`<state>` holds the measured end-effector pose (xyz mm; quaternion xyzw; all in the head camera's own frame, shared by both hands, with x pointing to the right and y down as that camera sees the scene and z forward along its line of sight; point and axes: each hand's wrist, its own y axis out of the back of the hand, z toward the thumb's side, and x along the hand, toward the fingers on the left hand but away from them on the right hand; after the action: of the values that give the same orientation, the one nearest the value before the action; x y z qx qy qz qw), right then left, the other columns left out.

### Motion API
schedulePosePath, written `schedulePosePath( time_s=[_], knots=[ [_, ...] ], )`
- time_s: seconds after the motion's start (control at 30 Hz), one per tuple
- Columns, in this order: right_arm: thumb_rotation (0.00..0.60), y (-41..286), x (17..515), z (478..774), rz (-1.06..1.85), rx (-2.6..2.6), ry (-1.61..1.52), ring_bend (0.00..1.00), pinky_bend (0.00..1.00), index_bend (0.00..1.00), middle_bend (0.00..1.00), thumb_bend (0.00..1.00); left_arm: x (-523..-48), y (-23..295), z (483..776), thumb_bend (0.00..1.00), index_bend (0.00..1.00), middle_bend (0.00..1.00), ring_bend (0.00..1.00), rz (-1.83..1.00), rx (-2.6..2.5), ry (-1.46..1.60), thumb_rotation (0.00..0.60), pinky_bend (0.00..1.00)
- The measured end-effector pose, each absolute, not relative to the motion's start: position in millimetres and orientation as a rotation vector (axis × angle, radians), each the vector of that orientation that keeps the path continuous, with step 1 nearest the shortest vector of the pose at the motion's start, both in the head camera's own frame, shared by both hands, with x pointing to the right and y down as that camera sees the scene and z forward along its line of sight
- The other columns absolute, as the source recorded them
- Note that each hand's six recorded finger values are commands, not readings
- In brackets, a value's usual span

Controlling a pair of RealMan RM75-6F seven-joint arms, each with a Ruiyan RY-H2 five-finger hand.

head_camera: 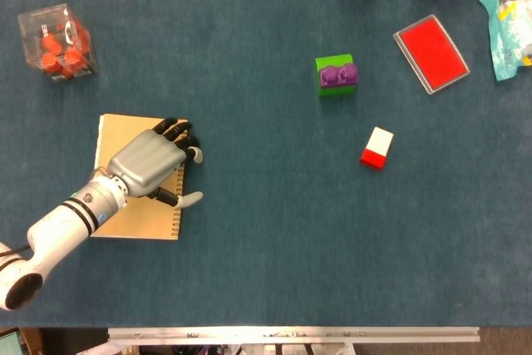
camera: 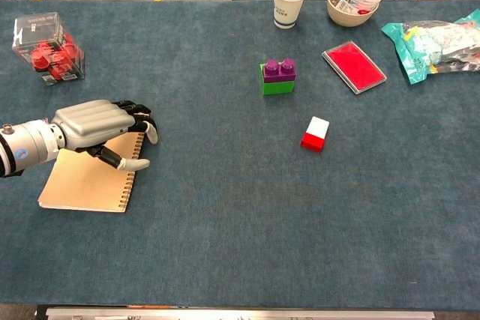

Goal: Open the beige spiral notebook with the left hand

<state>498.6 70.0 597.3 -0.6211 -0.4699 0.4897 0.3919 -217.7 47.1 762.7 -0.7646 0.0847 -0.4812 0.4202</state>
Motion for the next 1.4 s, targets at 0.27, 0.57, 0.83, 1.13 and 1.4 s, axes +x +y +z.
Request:
schedulePosePath(
  time_s=[0.27, 0.57, 0.83, 1.13, 1.4],
  knots=[
    [0.6, 71, 497, 596, 1.24, -1.578, -1.191, 0.21, 0.29, 0.31, 0.3, 0.39, -231, 41, 763, 0.24, 0.26, 0.18, 0.01, -1.235, -1.876, 0.239, 0.077, 0.07],
    [0.6, 72, 496, 594, 1.229, -1.577, -1.191, 0.21, 0.29, 0.31, 0.3, 0.39, -253, 36, 763, 0.24, 0.26, 0.19, 0.01, -1.29, -1.81, 0.233, 0.078, 0.07],
    [0.6, 73, 495, 593, 1.219, -1.583, -1.192, 0.21, 0.29, 0.31, 0.3, 0.39, -269, 35, 752, 0.24, 0.25, 0.19, 0.02, -1.317, -1.791, 0.276, 0.156, 0.07],
    [0.6, 73, 494, 594, 1.214, -1.593, -1.186, 0.21, 0.29, 0.31, 0.3, 0.39, -280, 41, 722, 0.24, 0.22, 0.18, 0.03, -1.222, -1.832, 0.381, 0.6, 0.07],
    [0.6, 72, 488, 596, 1.204, -1.606, -1.174, 0.21, 0.29, 0.31, 0.3, 0.39, -317, 52, 702, 0.24, 0.13, 0.12, 0.03, -1.12, -1.812, 0.413, 0.6, 0.07]
  ],
)
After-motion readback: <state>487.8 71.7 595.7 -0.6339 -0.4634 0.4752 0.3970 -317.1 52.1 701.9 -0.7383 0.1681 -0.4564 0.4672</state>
